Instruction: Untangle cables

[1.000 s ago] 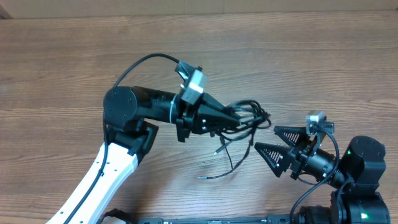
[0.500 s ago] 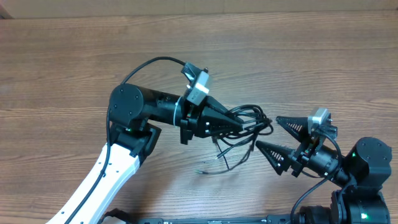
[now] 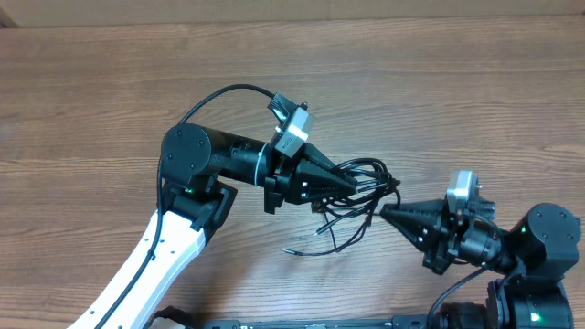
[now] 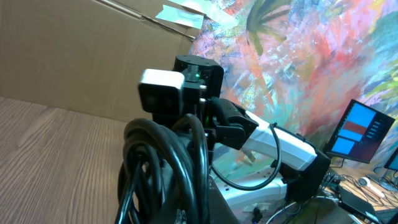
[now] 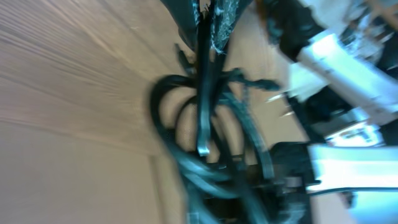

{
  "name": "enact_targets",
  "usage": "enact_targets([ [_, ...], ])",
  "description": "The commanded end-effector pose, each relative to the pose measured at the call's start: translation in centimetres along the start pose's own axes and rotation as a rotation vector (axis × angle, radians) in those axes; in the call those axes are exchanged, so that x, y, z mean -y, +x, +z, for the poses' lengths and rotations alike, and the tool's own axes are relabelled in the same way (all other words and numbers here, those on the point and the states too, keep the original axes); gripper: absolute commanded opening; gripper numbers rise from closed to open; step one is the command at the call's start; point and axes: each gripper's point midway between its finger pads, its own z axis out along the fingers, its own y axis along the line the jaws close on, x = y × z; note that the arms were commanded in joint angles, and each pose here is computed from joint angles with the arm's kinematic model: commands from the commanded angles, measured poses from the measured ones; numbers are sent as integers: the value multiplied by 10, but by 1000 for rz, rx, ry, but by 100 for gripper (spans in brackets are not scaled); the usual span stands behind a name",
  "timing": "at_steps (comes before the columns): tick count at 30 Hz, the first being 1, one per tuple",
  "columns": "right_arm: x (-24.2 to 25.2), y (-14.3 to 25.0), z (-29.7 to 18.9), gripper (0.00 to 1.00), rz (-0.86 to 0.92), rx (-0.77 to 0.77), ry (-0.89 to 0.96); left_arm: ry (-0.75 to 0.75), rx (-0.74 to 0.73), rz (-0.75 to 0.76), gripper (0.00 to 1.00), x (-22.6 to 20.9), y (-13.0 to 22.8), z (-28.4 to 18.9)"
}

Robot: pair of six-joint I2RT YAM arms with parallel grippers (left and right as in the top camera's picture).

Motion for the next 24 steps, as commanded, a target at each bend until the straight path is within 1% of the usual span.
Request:
enact_targets([
  [1,-32,2,-3,4,-13,-15,-184,-4,16,58,4,9,-11,0],
  [3,-38,2,-5,4,-13,-19,-219,-10,22,57,4,8,-12,0],
  [4,-38,2,-5,9,-13,-19,-218,-11,23,57,4,8,-12,0],
  [5,-38,2,-5,19,-13,-19,-218,-11,23,57,4,8,-13,0],
  [6,-38,2,-5,25,-13,-19,-218,-11,23,57,4,8,-13,0],
  [7,-38,2,-5,33,-16,-18,-218,-11,23,56,4,8,-12,0],
  [8,-38,1,-5,38,-22,-17,-218,-9,21,53,4,8,-12,1],
  [9,-38,1,-5,40,-25,-16,-218,-9,20,50,4,8,-12,1],
  [10,-38,1,-5,45,-29,-15,-219,-11,19,39,4,7,-11,1],
  [11,-38,0,-5,47,-36,-13,-218,-13,19,29,4,6,-10,1],
  [14,-39,-3,-5,46,-65,-6,-219,-17,16,3,4,4,-8,1],
  [16,-39,-5,-5,39,-85,-1,-219,-20,15,-10,4,3,-7,1],
  [21,-39,-6,-5,39,-101,3,-219,-19,13,-13,4,3,-7,1],
  [24,-39,-8,-5,41,-114,6,-216,-15,14,-17,4,3,-6,4],
])
